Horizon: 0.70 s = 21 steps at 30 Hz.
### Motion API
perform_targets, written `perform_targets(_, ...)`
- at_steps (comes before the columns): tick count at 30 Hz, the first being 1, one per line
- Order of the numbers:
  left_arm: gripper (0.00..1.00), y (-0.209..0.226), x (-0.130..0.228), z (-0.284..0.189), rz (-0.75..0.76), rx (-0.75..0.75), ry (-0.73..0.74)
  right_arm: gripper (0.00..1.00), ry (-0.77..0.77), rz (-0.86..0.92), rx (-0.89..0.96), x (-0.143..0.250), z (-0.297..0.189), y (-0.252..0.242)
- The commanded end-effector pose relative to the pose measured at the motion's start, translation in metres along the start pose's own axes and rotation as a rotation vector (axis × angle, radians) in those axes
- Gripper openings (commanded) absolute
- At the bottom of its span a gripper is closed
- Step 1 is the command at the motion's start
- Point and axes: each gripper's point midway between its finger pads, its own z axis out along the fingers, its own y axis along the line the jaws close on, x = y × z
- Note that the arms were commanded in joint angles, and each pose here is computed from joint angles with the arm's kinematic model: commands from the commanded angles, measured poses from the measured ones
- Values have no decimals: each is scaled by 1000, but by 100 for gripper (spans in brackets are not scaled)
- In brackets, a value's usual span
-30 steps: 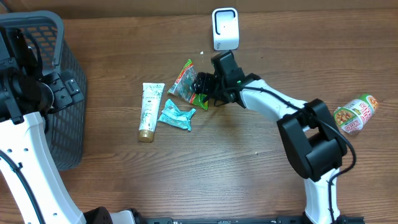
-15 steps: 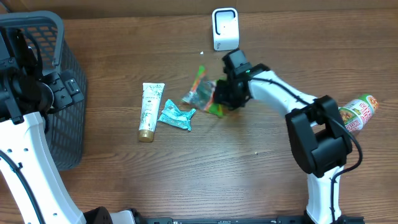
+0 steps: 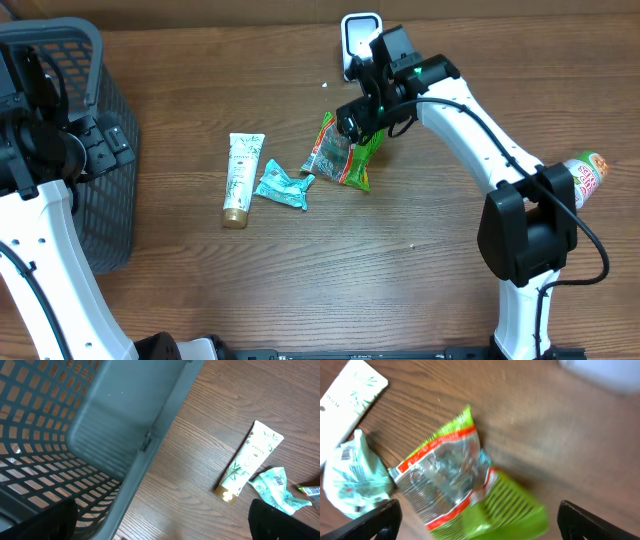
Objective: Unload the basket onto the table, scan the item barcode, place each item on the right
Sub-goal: 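Grasp the green snack bag with the right gripper and lift it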
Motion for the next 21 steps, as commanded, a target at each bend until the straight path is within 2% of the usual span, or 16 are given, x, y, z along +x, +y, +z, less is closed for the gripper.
perform_targets(1, 100, 1, -1, 1, 14, 2, 1, 100, -66, -320, 31, -18, -10, 0)
perform_targets(10, 100, 1, -1, 1, 14, 2, 1, 100, 25, -401, -115, 8, 35, 9)
perform_targets(13, 100, 1, -1, 1, 14, 2, 1, 100, 96, -368, -179, 30, 64, 10)
perform_targets(17, 100, 1, -1, 1, 14, 2, 1, 100, 160, -313, -288, 50, 71, 25)
perform_targets(21, 100, 1, -1, 1, 14, 2, 1, 100, 217, -138, -291, 61, 73, 31)
